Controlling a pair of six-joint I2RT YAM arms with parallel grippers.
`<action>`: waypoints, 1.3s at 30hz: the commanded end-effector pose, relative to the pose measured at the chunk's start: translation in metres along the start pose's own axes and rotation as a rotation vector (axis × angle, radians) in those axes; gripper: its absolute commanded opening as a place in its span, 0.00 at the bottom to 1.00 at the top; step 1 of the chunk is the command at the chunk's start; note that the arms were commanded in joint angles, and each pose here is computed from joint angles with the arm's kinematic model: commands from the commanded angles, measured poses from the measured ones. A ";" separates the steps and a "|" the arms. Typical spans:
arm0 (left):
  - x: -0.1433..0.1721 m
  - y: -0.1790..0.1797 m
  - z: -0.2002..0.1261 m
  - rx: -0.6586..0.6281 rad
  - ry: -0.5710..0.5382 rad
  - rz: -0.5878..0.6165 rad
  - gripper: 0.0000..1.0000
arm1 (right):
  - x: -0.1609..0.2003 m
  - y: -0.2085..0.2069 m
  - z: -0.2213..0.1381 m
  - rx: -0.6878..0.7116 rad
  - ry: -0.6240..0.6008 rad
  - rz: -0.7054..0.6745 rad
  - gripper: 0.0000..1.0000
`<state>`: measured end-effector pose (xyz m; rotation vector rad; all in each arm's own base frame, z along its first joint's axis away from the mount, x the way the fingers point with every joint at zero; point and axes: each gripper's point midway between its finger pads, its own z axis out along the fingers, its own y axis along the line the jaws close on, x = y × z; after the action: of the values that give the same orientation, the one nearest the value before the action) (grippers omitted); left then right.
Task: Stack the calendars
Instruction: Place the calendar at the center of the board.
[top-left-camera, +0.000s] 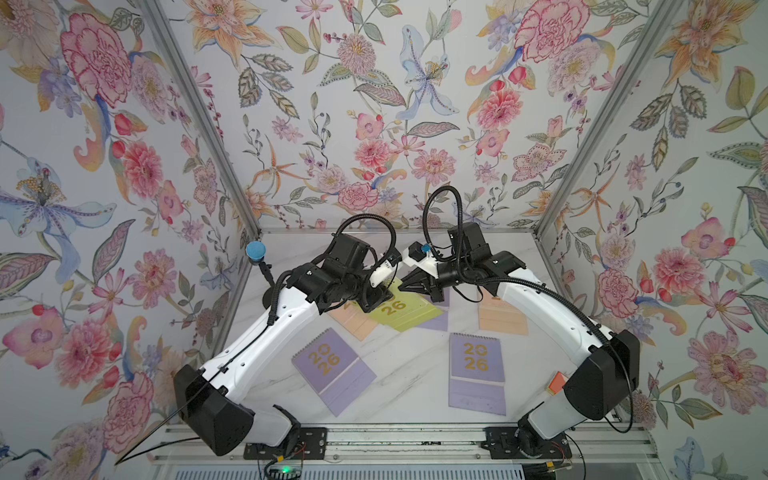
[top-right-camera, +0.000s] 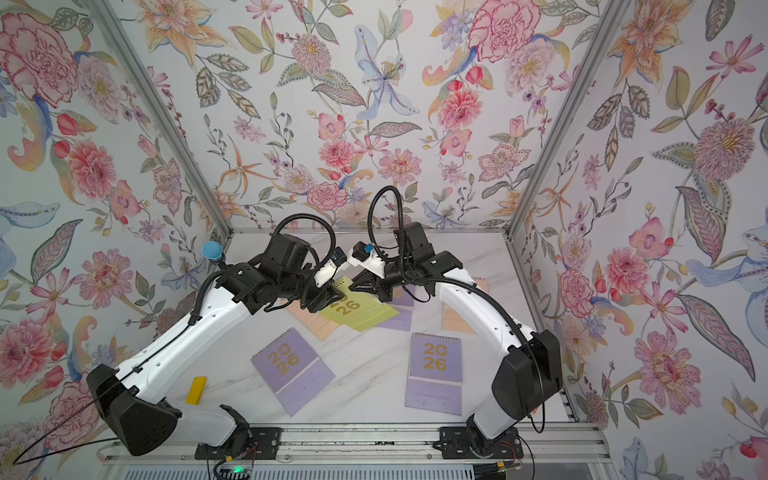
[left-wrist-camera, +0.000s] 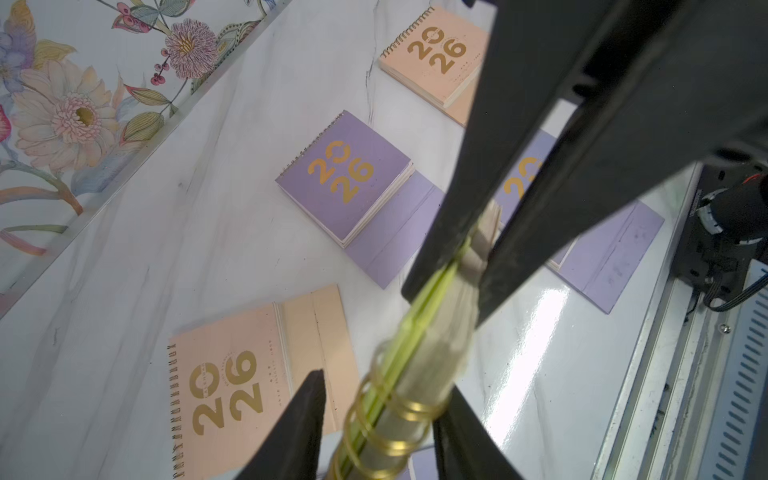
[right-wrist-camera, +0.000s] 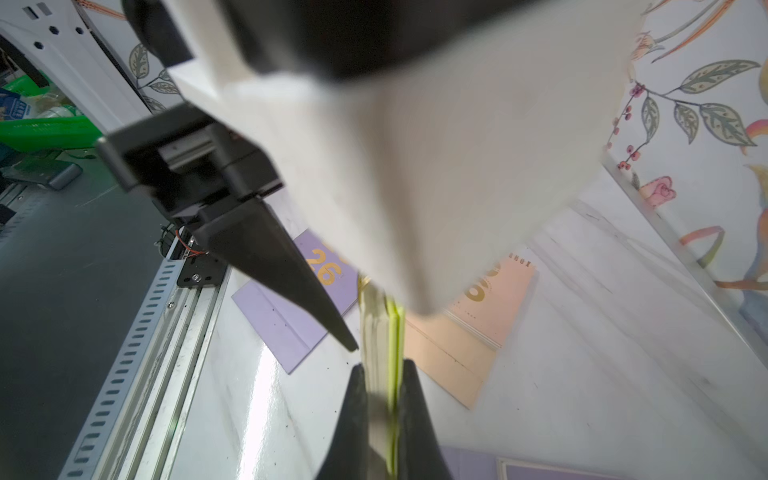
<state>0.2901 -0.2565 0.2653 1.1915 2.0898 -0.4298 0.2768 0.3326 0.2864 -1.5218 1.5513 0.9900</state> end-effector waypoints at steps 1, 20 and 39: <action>-0.016 -0.004 -0.007 0.007 -0.069 0.041 0.54 | -0.003 0.004 0.002 -0.010 -0.005 -0.002 0.00; -0.028 0.030 -0.031 -0.091 -0.206 -0.123 0.69 | 0.013 -0.012 -0.032 0.203 -0.220 0.338 0.00; 0.044 0.049 -0.005 -0.112 -0.291 -0.711 0.66 | 0.110 0.013 -0.034 0.365 -0.363 1.079 0.00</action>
<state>0.3153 -0.2004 0.2387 0.3790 2.2000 -0.6489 0.2601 0.2567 0.1982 -0.2706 2.1288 1.2790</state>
